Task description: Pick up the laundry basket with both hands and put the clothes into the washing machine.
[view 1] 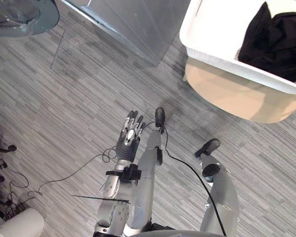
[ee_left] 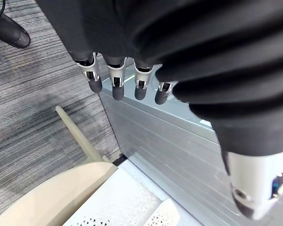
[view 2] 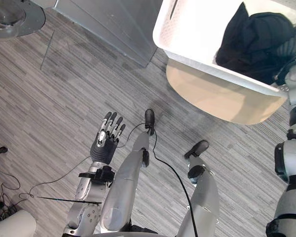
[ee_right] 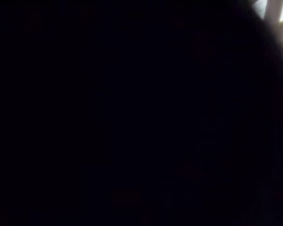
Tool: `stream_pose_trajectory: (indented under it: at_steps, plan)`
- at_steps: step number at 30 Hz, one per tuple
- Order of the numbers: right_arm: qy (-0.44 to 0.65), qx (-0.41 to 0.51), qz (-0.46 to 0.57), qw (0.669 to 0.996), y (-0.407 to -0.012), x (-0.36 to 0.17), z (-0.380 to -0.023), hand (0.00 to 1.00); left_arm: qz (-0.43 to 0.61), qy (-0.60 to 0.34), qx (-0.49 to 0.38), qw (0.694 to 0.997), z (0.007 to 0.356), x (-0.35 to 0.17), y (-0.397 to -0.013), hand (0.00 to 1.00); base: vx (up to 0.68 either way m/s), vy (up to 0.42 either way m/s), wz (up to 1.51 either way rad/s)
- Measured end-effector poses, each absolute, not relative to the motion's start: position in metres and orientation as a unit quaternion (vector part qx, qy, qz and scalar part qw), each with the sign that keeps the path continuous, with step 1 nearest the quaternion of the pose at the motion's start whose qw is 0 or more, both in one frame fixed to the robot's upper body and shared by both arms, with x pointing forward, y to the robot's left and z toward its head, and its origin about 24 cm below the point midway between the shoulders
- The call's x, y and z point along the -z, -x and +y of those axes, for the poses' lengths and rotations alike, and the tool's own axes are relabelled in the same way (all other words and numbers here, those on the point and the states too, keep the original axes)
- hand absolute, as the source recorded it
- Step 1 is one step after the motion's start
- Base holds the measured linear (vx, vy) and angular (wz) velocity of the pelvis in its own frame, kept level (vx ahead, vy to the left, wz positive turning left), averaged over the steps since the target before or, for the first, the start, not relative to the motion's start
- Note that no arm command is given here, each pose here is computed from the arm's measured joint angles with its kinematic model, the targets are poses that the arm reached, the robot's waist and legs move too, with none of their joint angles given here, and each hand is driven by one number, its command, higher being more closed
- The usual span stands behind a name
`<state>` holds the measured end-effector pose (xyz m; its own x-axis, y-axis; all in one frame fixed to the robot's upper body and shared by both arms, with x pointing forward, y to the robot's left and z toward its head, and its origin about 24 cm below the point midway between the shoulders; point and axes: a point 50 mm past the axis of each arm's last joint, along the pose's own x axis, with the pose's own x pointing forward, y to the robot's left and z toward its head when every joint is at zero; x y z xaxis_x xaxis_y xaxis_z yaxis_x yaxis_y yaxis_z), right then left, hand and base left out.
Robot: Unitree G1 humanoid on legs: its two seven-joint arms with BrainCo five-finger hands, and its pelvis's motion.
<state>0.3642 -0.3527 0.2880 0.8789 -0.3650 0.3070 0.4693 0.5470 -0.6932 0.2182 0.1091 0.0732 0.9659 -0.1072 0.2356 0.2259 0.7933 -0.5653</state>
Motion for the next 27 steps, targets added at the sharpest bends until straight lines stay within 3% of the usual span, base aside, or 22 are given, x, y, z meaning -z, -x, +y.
stream_pose_trajectory:
  at_steps: [6,14,20,27]
  plan:
    - [0.363,0.242,-0.096,0.895,-0.375,-0.273,-0.328,1.00,-0.095,0.310,0.064,0.944,0.110,-0.075,-0.222,0.00,0.03,-0.126,-0.10]
    - [0.319,0.249,-0.219,0.888,-0.365,-0.290,-0.293,1.00,-0.091,0.264,0.050,0.959,0.114,-0.073,-0.223,0.00,-0.02,-0.102,-0.03]
    - [0.307,0.223,-0.244,0.892,-0.365,-0.278,-0.269,1.00,-0.065,0.222,0.060,0.971,0.121,-0.060,-0.222,0.00,0.01,-0.029,0.01]
    - [0.298,0.181,-0.243,0.905,-0.356,-0.237,-0.242,1.00,-0.059,0.079,0.098,0.990,0.128,-0.054,-0.229,0.00,0.12,0.022,0.06]
